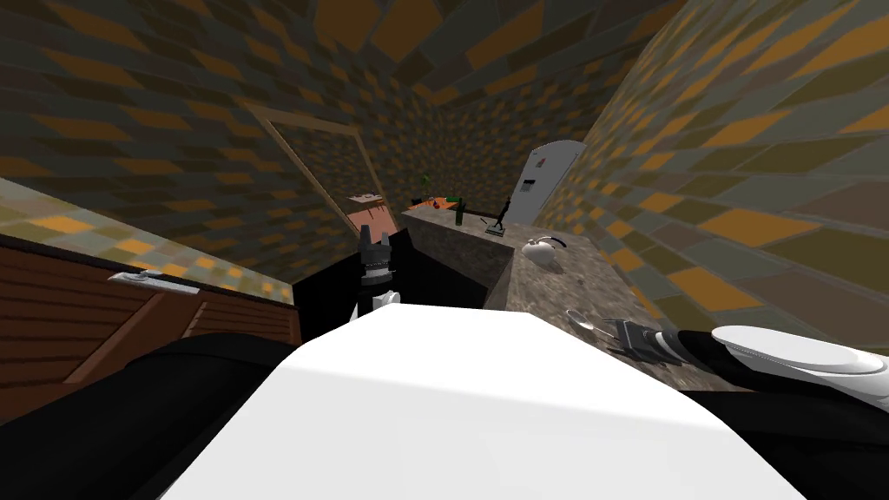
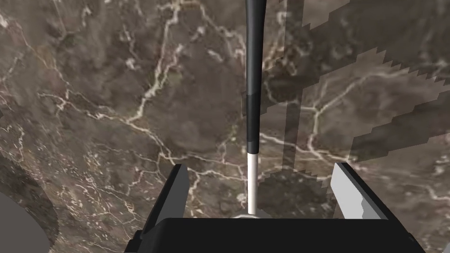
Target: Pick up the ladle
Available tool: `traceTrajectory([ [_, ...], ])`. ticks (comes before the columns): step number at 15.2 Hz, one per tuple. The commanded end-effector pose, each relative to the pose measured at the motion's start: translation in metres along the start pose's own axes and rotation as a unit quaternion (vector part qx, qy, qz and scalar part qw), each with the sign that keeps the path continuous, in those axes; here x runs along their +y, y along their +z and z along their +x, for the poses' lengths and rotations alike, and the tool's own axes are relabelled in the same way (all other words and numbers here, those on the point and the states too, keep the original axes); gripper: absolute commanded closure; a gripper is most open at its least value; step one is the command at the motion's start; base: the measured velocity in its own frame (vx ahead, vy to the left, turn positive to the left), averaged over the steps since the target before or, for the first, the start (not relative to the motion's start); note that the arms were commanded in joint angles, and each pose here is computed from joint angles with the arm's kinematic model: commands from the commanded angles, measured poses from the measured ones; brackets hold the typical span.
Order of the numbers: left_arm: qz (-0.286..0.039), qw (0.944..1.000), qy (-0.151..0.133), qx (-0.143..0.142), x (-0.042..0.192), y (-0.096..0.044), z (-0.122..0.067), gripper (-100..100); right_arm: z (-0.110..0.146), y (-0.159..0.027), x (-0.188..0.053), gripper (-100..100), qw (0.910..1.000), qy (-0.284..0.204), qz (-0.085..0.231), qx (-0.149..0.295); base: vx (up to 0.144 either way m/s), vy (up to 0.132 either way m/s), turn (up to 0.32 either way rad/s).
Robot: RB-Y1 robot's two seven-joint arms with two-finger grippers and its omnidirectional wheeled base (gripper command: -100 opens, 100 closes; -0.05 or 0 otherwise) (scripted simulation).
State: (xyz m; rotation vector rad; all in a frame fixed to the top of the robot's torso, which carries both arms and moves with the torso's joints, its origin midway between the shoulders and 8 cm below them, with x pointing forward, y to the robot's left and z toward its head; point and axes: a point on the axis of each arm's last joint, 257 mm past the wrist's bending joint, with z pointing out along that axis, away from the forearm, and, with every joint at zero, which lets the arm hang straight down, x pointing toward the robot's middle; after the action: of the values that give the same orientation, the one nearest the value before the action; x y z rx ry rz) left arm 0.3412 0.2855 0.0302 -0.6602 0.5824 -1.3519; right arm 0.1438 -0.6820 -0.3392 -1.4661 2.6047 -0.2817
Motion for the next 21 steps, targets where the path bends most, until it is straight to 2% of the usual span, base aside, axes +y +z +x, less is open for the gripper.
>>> traceTrajectory([
  [1, 0.000, 1.0000, 0.000, 0.000, 0.000, 0.000, 0.000, 0, -0.007, 0.003, 0.005, -100, 0.9998, -0.018, 0.003, -0.002, 0.174, -0.013, -0.331],
  [3, 0.000, 1.0000, 0.000, 0.000, 0.000, 0.000, 0.000, 0, -0.017, 0.005, 0.009, -100, 0.9995, -0.031, 0.001, -0.009, 0.127, 0.039, -0.231],
  [5, 0.000, 1.0000, 0.000, 0.000, 0.000, 0.000, 0.000, 0, -0.016, 0.004, 0.009, -100, 0.9996, -0.026, 0.000, -0.009, 0.077, 0.020, -0.103],
  [6, 0.000, 1.0000, 0.000, 0.000, 0.000, 0.000, 0.000, 0, -0.016, 0.005, 0.009, 100, 0.9996, -0.028, 0.001, -0.008, 0.020, 0.006, -0.003],
  [11, 0.000, 1.0000, 0.000, 0.000, 0.000, 0.000, 0.000, 0, -0.012, 0.004, 0.006, 100, 0.9998, -0.021, 0.001, -0.007, -0.003, -0.006, 0.038],
  [15, 0.000, 1.0000, 0.000, 0.000, 0.000, 0.000, 0.000, 0, 0.004, 0.000, -0.003, 100, 0.9999, 0.011, 0.000, 0.000, -0.138, -0.015, 0.306],
  [21, 0.000, 1.0000, 0.000, 0.000, 0.000, 0.000, 0.000, 0, 0.026, -0.007, -0.011, 100, 0.9988, 0.048, 0.001, 0.012, -0.137, 0.029, 0.177],
])
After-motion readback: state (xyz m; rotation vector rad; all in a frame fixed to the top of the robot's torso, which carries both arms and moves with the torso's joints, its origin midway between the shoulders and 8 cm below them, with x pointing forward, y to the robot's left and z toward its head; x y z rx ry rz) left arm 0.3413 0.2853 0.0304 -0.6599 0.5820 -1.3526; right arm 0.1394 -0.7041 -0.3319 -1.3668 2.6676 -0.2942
